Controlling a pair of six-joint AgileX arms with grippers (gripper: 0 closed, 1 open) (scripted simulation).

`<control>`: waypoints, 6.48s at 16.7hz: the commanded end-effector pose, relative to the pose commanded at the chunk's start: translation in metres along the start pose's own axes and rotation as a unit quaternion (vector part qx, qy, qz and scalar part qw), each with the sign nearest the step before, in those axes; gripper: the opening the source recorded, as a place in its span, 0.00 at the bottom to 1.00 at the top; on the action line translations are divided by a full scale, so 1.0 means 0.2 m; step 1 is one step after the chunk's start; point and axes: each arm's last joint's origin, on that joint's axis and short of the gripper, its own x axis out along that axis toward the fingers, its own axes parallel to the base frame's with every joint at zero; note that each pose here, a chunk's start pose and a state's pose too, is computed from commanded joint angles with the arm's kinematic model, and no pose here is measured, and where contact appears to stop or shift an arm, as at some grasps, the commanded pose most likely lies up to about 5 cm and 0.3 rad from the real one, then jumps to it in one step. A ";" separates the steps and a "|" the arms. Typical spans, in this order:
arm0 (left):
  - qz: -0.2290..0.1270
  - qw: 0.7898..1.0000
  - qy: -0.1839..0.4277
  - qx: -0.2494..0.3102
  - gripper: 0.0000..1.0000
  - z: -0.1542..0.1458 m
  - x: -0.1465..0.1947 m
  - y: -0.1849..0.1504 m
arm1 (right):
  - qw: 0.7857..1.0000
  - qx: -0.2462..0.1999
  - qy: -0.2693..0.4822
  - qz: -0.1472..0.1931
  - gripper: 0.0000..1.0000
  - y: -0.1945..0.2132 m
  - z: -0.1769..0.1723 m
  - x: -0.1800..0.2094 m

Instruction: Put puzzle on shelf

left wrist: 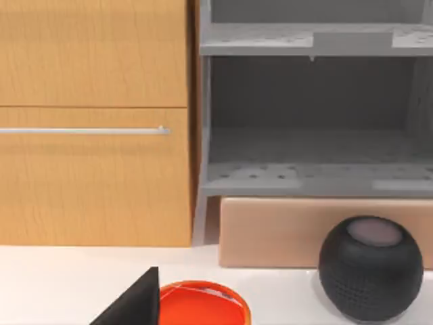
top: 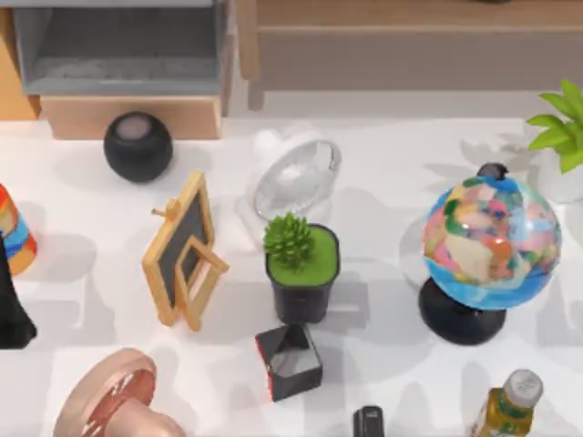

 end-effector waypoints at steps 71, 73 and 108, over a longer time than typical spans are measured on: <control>-0.007 0.707 -0.007 0.707 0.00 -0.32 1.63 0.86 | 1.000 0.000 0.000 0.000 1.00 0.00 0.00 0.00; -0.007 0.707 -0.007 0.707 0.00 -0.32 1.63 0.86 | 1.000 0.000 0.000 0.000 1.00 0.00 0.00 0.00; -0.014 0.712 0.002 0.702 0.00 -0.36 0.98 0.88 | 1.000 0.000 0.000 0.000 1.00 0.00 0.00 0.00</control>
